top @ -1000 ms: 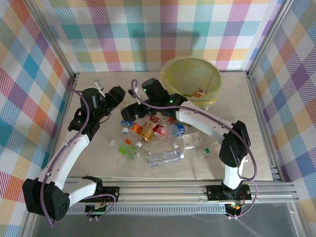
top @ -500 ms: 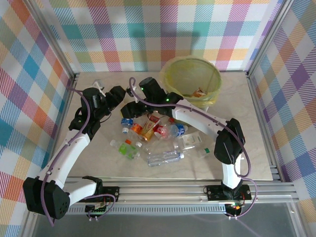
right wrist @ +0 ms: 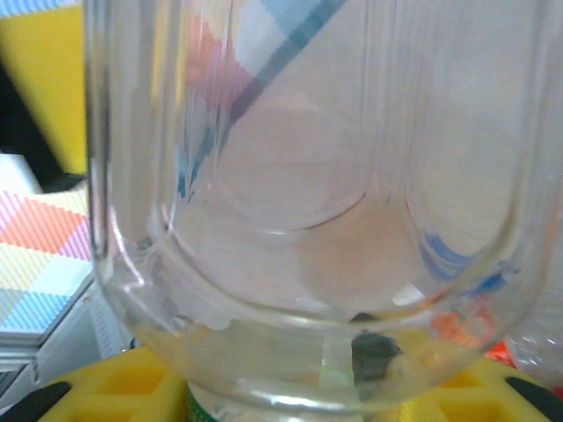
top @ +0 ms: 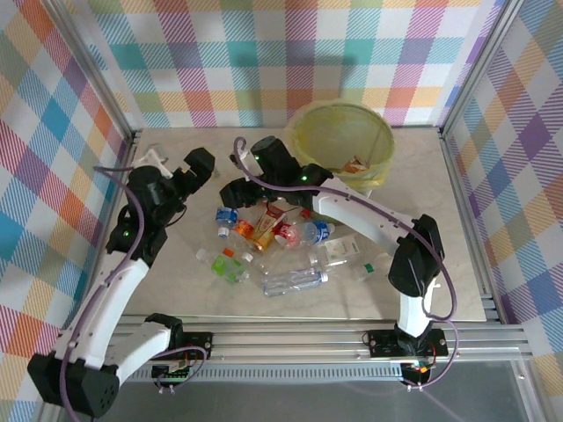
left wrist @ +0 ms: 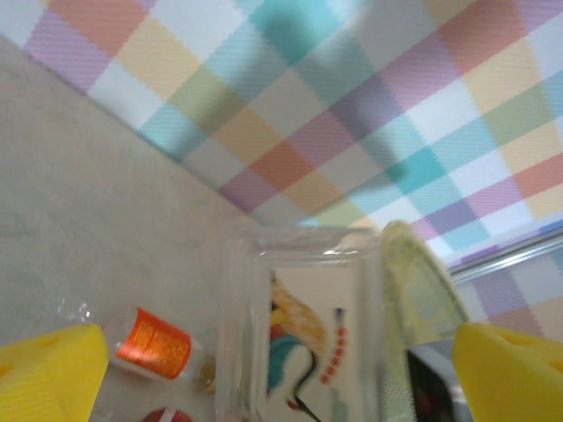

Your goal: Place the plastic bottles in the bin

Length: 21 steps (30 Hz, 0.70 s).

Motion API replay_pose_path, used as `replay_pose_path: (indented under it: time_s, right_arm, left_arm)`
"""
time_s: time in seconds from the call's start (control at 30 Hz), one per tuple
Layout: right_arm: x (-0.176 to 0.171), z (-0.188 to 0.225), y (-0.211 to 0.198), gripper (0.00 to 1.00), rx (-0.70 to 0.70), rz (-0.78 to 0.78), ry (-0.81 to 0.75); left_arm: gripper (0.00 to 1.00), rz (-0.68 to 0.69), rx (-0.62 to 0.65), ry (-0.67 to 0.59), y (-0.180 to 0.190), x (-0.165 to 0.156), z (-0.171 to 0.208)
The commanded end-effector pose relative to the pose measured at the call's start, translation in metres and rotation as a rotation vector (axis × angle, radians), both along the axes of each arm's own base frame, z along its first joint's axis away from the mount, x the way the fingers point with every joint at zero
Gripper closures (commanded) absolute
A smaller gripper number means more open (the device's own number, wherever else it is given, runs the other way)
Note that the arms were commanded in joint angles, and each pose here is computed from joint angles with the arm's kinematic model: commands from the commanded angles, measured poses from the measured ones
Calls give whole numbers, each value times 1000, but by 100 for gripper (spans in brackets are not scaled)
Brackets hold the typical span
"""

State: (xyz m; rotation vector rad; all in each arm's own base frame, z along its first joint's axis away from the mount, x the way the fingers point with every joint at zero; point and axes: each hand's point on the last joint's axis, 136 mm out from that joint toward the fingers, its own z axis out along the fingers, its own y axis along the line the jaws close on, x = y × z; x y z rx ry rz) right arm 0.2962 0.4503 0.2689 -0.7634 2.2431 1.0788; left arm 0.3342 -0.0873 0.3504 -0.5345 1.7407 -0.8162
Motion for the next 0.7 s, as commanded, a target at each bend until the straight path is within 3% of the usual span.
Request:
replay_pose_path:
  time_s: [0.0, 0.27, 0.47, 0.67]
  right_arm:
    - [8, 26, -26, 100, -29, -72, -66]
    - [26, 83, -81, 100, -82, -198, -247]
    - [46, 114, -147, 100, -183, -366, -366]
    - [67, 123, -208, 100, -223, -484, -351]
  left_arm:
    - [0, 74, 67, -37, 16, -14, 3]
    - [0, 191, 140, -56, 44, -35, -1]
    - [0, 172, 173, 7, 42, -33, -27]
    - [0, 139, 153, 89, 34, -27, -65]
